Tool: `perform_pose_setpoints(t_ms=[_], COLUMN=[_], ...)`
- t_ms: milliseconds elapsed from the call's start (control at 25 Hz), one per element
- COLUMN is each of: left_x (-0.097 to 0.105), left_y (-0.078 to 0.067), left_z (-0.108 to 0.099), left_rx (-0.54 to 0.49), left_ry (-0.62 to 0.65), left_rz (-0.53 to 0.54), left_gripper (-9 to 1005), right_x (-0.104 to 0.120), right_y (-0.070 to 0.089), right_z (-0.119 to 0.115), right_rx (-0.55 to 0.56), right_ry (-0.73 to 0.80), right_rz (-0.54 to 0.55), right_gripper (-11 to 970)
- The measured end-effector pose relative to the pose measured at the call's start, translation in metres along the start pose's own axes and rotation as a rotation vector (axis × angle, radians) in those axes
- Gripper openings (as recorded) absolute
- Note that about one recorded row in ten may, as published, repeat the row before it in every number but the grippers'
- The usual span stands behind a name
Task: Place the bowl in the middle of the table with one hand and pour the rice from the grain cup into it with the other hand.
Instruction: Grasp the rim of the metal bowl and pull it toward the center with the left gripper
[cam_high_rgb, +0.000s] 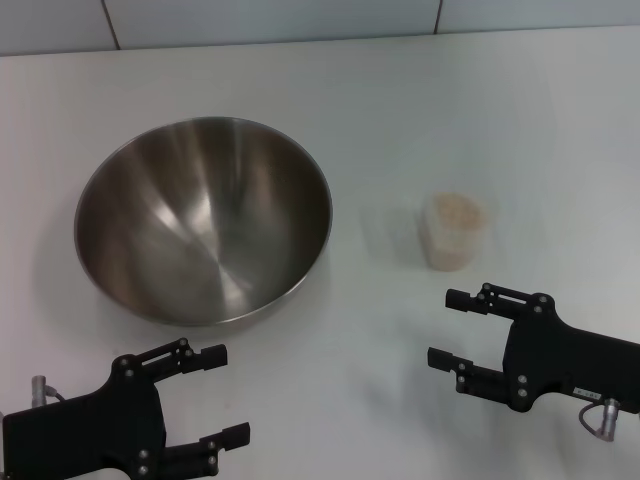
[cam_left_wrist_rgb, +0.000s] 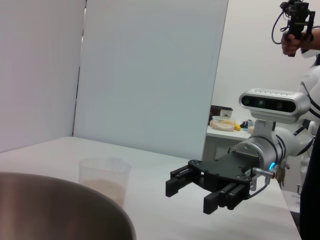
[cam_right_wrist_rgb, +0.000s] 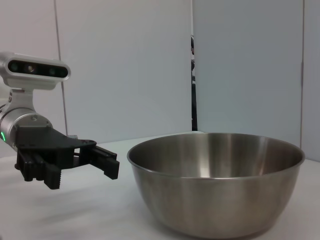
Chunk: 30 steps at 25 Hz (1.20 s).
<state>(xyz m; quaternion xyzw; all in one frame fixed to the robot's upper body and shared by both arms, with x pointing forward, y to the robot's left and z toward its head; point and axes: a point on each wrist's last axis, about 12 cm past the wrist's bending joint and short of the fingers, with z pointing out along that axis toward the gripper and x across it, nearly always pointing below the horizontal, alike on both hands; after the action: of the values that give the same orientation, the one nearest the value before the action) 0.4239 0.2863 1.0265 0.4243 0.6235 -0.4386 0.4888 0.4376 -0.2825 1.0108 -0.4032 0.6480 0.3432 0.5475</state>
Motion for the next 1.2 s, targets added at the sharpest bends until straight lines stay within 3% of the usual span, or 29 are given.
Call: perform_pose_setpoints(t_ms=[240, 440, 600, 680, 760, 840, 960, 1200], left_x=[0.000, -0.013, -0.032, -0.032, -0.043, -0.046, -0.050, -0.054], left_y=[0.000, 0.004, 0.023, 0.023, 0.044, 0.049, 0.067, 0.085], left_z=[0.000, 0.000, -0.004, -0.004, -0.013, -0.015, -0.022, -0.027], left_rx=[0.001, -0.027, -0.209, -0.209, -0.388, -0.432, -0.601, -0.745], left_ry=[-0.001, -0.111, -0.274, -0.274, -0.354, -0.368, -0.403, -0.435], left_rz=[0.000, 0.031, 0.095, 0.095, 0.125, 0.130, 0.135, 0.113], left_gripper=[764, 759, 755, 753, 751, 749, 746, 740], right_x=[0.000, 0.000, -0.001, -0.001, -0.002, -0.002, -0.002, -0.003], right_y=[0.000, -0.001, -0.001, -0.001, -0.001, -0.001, -0.002, -0.002], right_z=[0.000, 0.001, 0.001, 0.001, 0.001, 0.001, 0.001, 0.002], right_rx=[0.001, -0.001, -0.001, 0.001, 0.003, 0.006, 0.009, 0.008], right_ry=[0.001, -0.001, -0.007, -0.008, -0.009, -0.011, -0.013, -0.018], right_rz=[0.000, -0.002, -0.002, -0.002, -0.002, -0.002, -0.001, -0.002], right_gripper=[667, 667, 667, 667, 666, 666, 666, 666])
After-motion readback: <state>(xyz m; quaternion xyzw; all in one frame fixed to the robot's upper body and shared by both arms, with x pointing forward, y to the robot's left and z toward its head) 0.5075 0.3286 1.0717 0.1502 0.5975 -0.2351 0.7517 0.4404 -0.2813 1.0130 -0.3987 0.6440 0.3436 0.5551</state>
